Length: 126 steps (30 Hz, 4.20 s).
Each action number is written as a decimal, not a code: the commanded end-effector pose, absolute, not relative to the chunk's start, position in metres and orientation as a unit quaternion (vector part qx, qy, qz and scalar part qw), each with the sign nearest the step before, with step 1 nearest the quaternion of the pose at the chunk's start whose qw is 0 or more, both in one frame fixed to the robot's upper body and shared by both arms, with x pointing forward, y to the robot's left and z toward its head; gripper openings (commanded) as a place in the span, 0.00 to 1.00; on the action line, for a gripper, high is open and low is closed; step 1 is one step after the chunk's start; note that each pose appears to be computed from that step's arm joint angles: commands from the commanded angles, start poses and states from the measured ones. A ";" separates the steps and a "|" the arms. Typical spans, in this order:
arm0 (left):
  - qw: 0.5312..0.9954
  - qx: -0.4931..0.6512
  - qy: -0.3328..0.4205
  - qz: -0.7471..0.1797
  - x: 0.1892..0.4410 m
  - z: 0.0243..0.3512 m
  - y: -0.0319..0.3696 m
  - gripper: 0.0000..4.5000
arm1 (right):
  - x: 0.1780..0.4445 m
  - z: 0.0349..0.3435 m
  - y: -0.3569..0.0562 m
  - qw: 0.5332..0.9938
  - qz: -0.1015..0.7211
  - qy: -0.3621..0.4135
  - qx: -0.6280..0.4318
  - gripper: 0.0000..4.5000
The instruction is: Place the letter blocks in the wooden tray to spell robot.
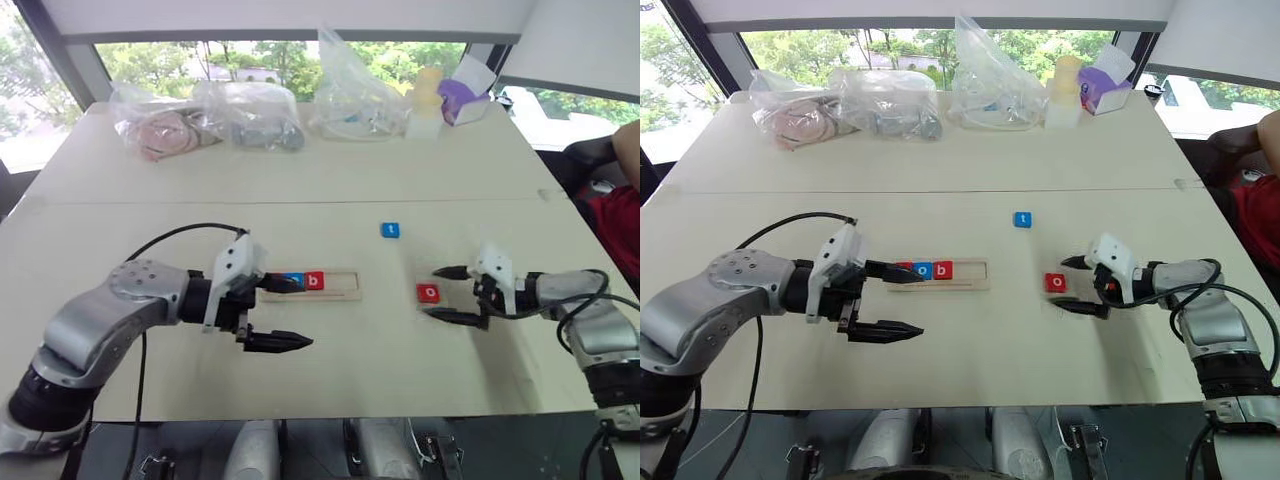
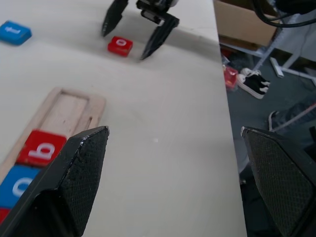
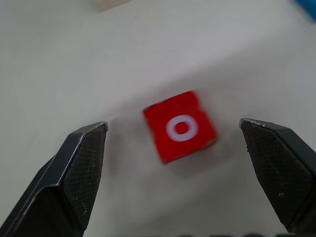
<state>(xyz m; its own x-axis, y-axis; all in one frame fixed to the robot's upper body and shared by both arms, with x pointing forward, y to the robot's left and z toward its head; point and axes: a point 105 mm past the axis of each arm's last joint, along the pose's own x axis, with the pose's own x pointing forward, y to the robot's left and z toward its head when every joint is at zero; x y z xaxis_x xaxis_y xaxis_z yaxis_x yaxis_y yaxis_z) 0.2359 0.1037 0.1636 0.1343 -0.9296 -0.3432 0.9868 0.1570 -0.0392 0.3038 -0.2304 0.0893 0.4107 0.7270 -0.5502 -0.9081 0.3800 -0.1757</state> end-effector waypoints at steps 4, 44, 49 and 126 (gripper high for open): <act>0.749 0.106 0.132 -0.640 0.233 0.168 0.107 1.00 | 0.309 0.083 -0.244 0.798 0.506 0.202 -0.256 0.98; 0.791 0.165 0.172 -0.563 0.257 0.161 0.166 1.00 | 0.347 0.124 -0.095 0.724 0.611 0.142 -0.288 0.39; 0.794 0.161 0.172 -0.560 0.253 0.161 0.165 1.00 | 0.349 0.120 -0.087 0.709 0.624 0.142 -0.296 0.39; 0.864 0.160 -0.010 -0.477 0.325 0.194 0.134 1.00 | 0.410 0.093 -0.136 0.977 0.086 0.190 -0.045 0.46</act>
<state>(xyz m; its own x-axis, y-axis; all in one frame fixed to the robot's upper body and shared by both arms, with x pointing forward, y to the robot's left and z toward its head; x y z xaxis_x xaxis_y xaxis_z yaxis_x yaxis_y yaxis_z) 0.3280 0.1366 0.1801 0.5434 -0.8224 -0.1685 0.8326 0.5025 0.2328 0.4106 -0.1378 0.1013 0.9214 0.1550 -0.3564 -0.1867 0.9808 -0.0562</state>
